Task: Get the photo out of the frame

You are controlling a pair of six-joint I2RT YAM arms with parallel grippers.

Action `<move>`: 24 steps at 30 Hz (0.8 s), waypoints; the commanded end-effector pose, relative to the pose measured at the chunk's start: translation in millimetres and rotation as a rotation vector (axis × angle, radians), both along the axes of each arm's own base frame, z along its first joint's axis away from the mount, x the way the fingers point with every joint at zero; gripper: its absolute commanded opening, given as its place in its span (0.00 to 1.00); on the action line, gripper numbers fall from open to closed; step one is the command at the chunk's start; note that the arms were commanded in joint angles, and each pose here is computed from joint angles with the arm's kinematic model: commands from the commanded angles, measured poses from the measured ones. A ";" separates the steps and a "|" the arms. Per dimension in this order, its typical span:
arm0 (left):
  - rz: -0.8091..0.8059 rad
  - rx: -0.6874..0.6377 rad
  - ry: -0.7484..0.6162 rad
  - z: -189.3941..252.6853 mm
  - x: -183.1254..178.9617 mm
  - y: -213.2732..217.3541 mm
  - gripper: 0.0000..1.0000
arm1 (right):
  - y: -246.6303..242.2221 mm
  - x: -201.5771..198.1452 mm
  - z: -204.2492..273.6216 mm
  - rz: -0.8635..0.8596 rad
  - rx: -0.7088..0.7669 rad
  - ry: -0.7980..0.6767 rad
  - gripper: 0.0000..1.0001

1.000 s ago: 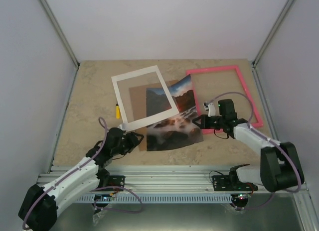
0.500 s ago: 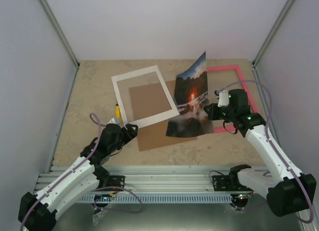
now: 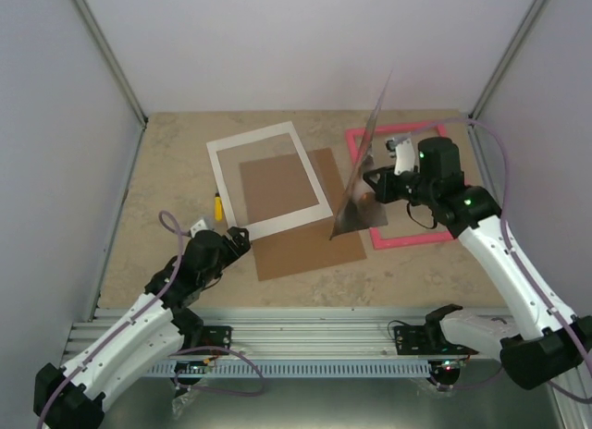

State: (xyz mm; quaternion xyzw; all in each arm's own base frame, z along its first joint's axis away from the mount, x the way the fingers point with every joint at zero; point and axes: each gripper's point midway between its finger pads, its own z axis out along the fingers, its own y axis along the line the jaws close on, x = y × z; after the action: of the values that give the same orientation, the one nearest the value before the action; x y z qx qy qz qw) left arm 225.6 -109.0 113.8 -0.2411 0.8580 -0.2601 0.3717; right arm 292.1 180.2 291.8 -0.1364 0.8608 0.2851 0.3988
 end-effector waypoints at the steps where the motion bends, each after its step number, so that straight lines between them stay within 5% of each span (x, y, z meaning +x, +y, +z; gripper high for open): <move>1: 0.018 0.030 -0.024 9.0 1.6 5.9 0.99 | 28.7 0.0 15.4 0.081 0.032 -0.001 0.00; 13: 0.049 0.057 -0.039 19.5 -0.9 16.3 0.99 | 101.9 7.1 45.2 0.257 0.183 -0.033 0.01; 24: 0.052 0.054 -0.044 24.3 -1.5 17.2 0.99 | 99.8 12.9 -78.3 0.228 0.261 0.214 0.01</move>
State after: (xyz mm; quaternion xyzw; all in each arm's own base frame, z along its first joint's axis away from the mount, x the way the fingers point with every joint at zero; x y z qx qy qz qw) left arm 223.0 -92.7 128.9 -0.2500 0.8531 -0.2326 0.3944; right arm 302.0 277.2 246.8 -0.1702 0.8336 0.4198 0.3161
